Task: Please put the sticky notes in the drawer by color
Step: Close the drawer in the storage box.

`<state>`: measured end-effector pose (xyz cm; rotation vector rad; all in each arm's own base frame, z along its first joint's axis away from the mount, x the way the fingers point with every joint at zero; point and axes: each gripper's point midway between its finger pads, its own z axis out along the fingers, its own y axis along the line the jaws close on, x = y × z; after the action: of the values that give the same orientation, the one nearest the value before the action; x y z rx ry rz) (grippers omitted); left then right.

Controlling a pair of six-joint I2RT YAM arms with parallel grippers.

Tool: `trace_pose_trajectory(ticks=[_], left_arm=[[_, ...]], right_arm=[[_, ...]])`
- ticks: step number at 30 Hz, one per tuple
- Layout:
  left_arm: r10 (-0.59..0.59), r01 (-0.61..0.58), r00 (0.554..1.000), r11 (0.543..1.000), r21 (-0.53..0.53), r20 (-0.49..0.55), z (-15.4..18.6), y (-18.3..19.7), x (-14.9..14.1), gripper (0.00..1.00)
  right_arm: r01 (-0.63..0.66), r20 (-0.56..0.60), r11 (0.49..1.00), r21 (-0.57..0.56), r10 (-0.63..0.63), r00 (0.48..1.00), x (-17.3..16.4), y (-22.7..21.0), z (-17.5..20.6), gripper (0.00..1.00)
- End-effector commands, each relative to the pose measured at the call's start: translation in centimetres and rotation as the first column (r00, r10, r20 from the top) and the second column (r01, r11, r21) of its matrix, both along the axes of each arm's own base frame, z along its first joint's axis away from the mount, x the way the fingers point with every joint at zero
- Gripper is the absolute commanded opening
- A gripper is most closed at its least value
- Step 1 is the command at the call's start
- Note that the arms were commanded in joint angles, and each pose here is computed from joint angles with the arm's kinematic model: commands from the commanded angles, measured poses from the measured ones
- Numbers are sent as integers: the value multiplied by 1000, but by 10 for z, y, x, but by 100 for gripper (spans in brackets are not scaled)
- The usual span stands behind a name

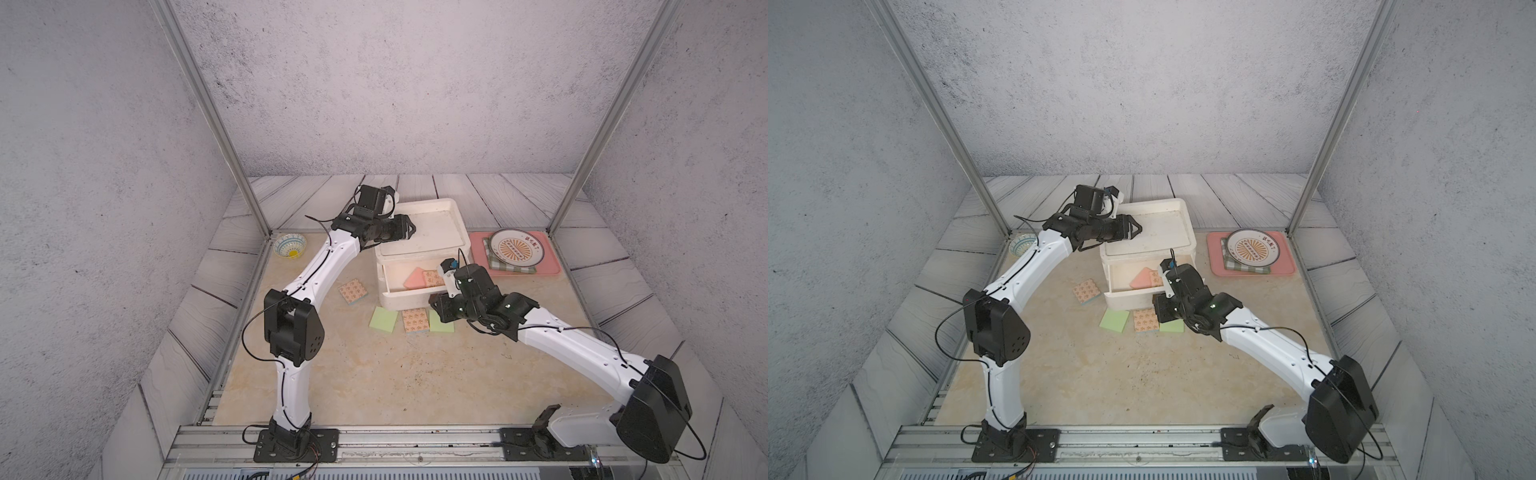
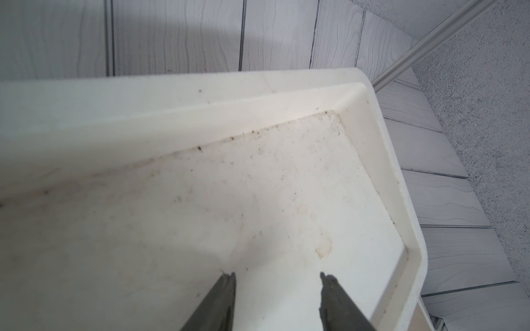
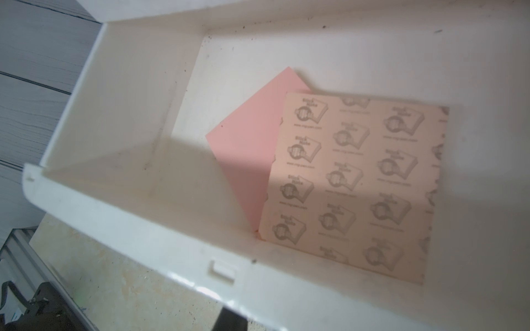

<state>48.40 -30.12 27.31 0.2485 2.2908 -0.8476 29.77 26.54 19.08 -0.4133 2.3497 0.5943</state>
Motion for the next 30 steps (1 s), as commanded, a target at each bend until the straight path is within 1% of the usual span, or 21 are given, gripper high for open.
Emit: trace_pose_trajectory(ticks=[1,5,8,11,15,19,20,21,23,25,27,30], left_arm=[[1,5,994,998,57,-110,-36,8,-15,53],[3,3,993,998,58,-114,-39,10,-19,53],[7,0,993,998,66,-114,-40,13,-21,53],[11,-3,993,997,72,-118,-43,15,-23,53],[21,-12,993,997,74,-120,-47,17,-25,53],[26,-19,991,998,53,-129,-47,16,-24,53],[61,-51,989,996,77,-136,-49,23,-23,53],[80,-67,988,993,96,-134,-50,29,-22,53],[93,-80,987,992,98,-131,-48,38,-20,53],[71,-61,989,995,82,-127,-44,41,-21,53],[79,-69,989,994,86,-125,-41,45,-23,53],[92,-83,989,993,82,-116,-36,50,-25,53]], right_arm=[[60,165,997,49,-68,984,45,15,26,21],[77,218,993,86,-94,971,70,29,38,21],[75,221,990,120,-100,970,82,42,45,21],[50,218,987,155,-83,972,85,53,51,21],[55,228,980,190,-99,969,88,56,52,21],[84,291,967,239,-154,944,111,65,45,21],[89,295,964,249,-163,941,116,69,42,21],[88,307,964,253,-166,937,120,71,42,21],[75,333,962,263,-164,929,127,76,44,22],[69,347,963,261,-160,924,129,78,49,22],[82,359,964,254,-173,917,134,78,51,22],[84,394,976,202,-160,905,144,81,49,23]])
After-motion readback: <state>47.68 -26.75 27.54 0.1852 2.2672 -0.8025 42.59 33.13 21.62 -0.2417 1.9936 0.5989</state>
